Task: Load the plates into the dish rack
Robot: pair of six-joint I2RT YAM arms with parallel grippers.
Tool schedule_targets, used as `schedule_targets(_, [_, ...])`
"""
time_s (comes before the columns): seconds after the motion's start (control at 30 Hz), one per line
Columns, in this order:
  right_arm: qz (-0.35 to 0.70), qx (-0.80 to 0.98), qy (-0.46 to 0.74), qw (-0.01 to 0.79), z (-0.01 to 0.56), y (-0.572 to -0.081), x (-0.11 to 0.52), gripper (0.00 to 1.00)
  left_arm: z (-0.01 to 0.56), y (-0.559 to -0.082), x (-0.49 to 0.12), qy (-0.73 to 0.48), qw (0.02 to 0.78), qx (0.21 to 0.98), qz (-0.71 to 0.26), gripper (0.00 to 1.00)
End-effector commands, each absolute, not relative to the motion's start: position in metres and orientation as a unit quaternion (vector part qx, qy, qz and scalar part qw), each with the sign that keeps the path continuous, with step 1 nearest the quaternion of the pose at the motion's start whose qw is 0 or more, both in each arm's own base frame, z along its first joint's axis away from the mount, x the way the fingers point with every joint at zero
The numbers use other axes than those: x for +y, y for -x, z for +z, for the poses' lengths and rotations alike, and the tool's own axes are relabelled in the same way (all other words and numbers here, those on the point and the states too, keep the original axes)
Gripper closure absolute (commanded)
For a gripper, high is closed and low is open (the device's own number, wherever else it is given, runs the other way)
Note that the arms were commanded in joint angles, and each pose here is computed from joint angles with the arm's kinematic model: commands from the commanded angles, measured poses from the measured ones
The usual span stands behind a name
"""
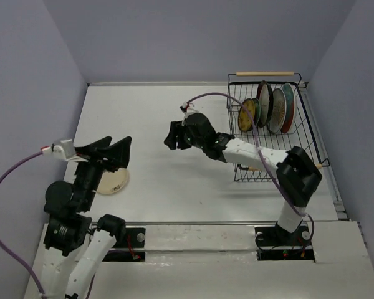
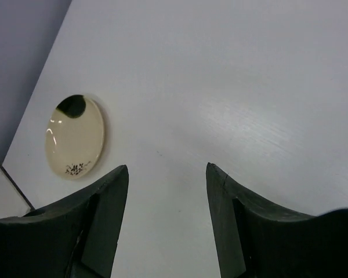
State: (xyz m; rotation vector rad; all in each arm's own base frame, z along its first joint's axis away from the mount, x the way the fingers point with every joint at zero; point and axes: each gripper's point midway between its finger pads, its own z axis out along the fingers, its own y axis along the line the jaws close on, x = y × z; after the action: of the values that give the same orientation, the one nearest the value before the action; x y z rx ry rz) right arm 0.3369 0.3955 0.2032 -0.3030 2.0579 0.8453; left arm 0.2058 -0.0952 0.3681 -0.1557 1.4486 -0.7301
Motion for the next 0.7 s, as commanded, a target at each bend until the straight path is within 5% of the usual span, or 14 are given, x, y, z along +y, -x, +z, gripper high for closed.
schedule_targets(0.0, [0.466,0.780,0.100,0.405,0.218,-0.312,0.473,0.39,0.401,-0.182,-0.035,0.151,0.753,0.593,-0.242,0.01])
schedule_targets(0.3, [0.551,0.789,0.088,0.258,0.131,-0.282,0.582,0.39,0.373,-0.183,-0.021,0.153,0.749,0.617,-0.188,0.01])
schedule_targets(0.67, [0.553,0.811,0.077,0.173,0.058,-0.264,0.617,0.44,0.328,-0.198,-0.028,0.136,0.734,0.644,-0.170,0.01])
